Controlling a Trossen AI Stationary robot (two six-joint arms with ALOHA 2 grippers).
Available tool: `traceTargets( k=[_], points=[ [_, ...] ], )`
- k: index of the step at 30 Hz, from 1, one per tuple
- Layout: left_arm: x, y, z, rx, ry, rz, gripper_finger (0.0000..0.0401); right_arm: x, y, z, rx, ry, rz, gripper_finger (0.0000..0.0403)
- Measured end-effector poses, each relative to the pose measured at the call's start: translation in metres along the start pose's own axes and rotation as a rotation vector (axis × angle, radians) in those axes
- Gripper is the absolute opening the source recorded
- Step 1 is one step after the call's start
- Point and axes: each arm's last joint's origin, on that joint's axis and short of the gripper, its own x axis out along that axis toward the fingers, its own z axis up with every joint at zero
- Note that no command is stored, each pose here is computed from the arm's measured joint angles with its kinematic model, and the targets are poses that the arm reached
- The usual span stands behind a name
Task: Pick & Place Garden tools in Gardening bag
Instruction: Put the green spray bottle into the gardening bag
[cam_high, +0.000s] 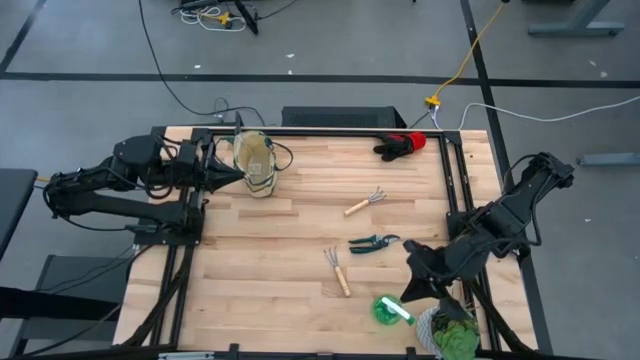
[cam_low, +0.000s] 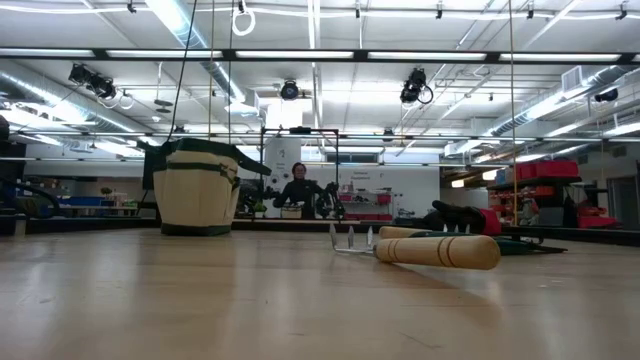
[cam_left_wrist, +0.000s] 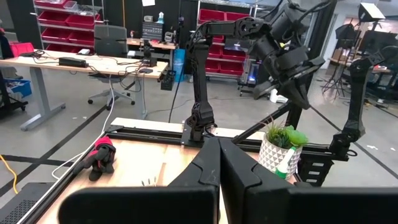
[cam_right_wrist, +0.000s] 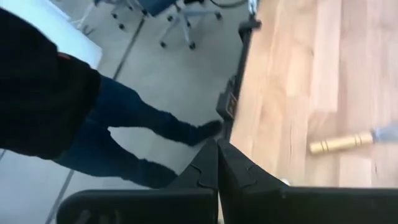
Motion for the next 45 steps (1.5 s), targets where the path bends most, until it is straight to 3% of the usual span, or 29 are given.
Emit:
traceTargets(
  k=[17,36,45],
  points=[
    [0.0000,0.0000,-0.0001,-0.001,0.001,0.001,0.0002,-0.0002,-0.0046,-0.0051,0.125,0.052,-0.046,0.0008],
    [0.0000,0.0001,-0.0002,-0.001,0.002,0.002,0.0002,-0.0001,-0.0035,-0.0052,0.192,0.069,-0.017,0.0229],
    [0.0000,0.0004,-0.0003,-0.001,0.002,0.012,0.0002,0.0060,-0.0026,-0.0063,0.191,0.116,0.014,0.0245]
  ],
)
